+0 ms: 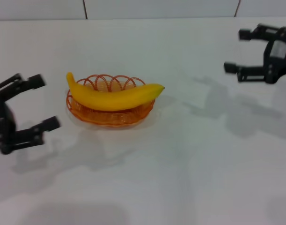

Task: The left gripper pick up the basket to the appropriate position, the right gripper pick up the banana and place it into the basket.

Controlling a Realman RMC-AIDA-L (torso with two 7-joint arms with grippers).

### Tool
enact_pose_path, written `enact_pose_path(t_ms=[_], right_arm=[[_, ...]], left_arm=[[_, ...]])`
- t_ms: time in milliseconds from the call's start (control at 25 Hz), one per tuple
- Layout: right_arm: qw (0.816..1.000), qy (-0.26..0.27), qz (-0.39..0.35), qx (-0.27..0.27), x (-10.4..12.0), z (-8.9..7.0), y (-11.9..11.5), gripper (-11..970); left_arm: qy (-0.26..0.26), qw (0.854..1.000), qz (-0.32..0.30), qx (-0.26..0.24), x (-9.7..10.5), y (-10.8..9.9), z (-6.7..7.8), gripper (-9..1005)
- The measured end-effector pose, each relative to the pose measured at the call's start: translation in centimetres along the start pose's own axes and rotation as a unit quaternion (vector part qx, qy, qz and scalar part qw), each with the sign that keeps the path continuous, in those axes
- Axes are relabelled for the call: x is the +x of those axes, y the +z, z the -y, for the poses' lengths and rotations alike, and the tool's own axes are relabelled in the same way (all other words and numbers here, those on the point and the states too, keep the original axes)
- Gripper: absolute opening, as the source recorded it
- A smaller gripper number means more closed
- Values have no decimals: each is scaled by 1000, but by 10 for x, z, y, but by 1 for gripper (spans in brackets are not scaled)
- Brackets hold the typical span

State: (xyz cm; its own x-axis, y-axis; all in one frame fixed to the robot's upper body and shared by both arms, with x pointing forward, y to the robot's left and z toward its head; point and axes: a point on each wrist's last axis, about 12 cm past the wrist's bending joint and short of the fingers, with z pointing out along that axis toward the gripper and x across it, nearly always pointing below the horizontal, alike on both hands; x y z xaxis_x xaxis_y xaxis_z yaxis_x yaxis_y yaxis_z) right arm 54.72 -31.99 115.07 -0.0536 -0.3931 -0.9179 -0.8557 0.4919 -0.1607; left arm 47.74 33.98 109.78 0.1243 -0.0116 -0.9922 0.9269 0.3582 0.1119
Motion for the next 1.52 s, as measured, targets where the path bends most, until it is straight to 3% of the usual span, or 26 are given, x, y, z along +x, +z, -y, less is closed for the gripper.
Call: enact_pose_path(t_ms=[360,560,880,1520], right_arm=[[994,3,-90,-59,-2,-1,18,877],[990,-5,-116,-78,-3,-9,29,877],[986,-9,-118,-116,-9,-16,44,877],[982,-18,-136,-126,-10,-19,47,877]], left_arm=[[-21,996,-82,-22,-24,-38,-13,893],[4,990,-133,-40,-34,-27,-16,893],[9,987,-154,-37,-30,-8,-21,892],[5,986,-159,-47,-30,-13,-22,893]])
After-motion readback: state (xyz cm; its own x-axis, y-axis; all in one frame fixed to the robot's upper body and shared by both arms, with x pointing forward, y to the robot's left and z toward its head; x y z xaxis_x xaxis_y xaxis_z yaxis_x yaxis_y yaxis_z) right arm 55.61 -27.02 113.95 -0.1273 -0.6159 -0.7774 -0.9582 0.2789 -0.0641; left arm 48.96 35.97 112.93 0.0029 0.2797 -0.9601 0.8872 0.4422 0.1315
